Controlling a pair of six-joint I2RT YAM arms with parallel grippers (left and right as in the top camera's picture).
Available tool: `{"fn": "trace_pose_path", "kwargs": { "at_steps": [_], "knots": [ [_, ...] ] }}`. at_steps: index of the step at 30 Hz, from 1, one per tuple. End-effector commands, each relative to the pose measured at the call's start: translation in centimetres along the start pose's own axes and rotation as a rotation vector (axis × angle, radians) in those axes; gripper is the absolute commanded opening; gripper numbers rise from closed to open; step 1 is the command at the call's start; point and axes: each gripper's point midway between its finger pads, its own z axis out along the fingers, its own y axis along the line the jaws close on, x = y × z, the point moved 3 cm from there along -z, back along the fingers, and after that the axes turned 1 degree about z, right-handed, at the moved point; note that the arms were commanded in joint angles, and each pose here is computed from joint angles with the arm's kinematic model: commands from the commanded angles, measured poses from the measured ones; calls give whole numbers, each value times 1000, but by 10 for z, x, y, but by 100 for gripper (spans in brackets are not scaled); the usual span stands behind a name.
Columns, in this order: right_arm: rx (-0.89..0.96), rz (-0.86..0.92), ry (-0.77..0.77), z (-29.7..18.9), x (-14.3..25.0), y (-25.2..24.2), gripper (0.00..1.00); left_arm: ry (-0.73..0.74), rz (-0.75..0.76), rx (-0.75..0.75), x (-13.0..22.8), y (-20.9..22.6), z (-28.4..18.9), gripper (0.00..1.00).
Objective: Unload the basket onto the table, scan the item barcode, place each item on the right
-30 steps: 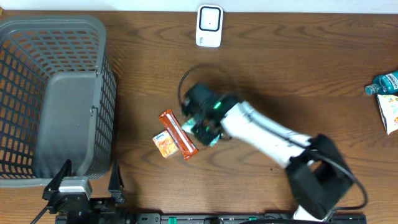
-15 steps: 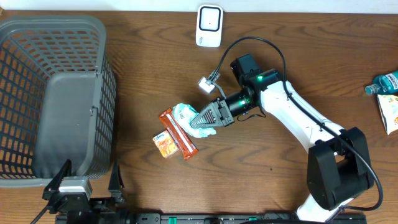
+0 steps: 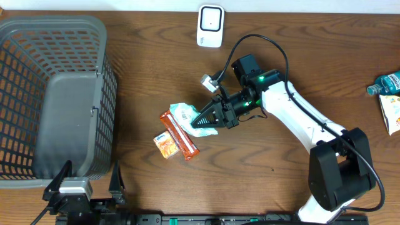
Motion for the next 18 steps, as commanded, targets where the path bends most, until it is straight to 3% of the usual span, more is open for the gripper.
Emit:
{"fn": "trace_pose_path", "kwargs": {
  "at_steps": [1,9,15,17,18],
  "knots": [
    [-48,-189,-22,2,-2,9,1,-12,-6,-5,-2,0,-2,98],
    [25,-384,28,2,4,-2,1,-12,-6,-5,-2,0,-2,98],
    [540,-313,375,-22,35,-77,1,-12,-6,-5,-2,0,-2,98],
    [708,-271,413,-34,32,-96,1,-12,-6,-5,-2,0,-2,98],
    [902,-245,416,-51,23,-115,1,-12,-6,-5,-2,0,-2,98]
  ]
}}
